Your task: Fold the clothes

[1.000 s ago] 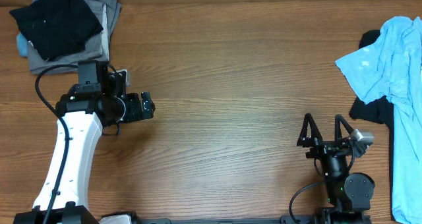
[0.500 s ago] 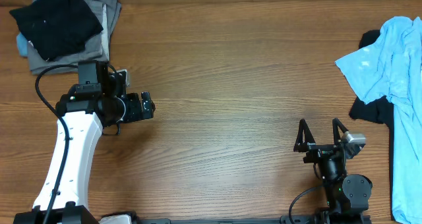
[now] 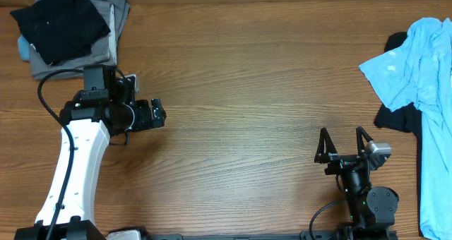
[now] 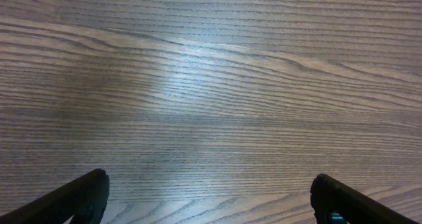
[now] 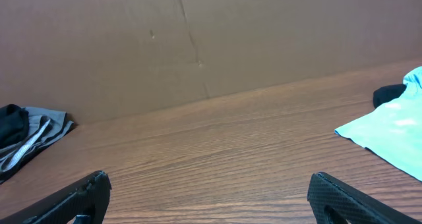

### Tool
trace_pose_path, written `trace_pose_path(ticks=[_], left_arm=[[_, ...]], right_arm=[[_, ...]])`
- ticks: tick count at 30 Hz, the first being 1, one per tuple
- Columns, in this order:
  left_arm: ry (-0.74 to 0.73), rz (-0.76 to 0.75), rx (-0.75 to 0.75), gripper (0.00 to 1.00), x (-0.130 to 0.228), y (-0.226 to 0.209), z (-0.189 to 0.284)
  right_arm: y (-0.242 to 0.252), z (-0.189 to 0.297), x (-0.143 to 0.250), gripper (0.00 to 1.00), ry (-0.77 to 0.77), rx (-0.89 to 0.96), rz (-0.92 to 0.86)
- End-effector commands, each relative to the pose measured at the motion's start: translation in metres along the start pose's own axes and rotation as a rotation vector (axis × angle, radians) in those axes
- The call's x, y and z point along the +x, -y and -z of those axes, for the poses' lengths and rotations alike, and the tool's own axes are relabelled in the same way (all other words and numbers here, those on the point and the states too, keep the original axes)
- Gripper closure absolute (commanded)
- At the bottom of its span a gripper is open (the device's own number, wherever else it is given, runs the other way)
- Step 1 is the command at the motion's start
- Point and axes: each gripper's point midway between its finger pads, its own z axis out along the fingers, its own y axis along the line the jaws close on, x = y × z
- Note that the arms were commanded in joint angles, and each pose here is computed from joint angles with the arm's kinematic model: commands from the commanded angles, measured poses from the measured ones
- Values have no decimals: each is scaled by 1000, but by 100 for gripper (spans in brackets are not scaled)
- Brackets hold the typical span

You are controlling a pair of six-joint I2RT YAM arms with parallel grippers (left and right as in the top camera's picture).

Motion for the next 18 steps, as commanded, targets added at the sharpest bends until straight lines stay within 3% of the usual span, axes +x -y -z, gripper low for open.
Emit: trace_pose_path(ticks=[1,18], left_arm=[[-9,14,-4,0,2,-3,-2],[-54,26,-11,0,13,-4,-2]], right_arm=[[-2,0,2,0,2,-11,8],[-2,0,2,0,2,-11,8]])
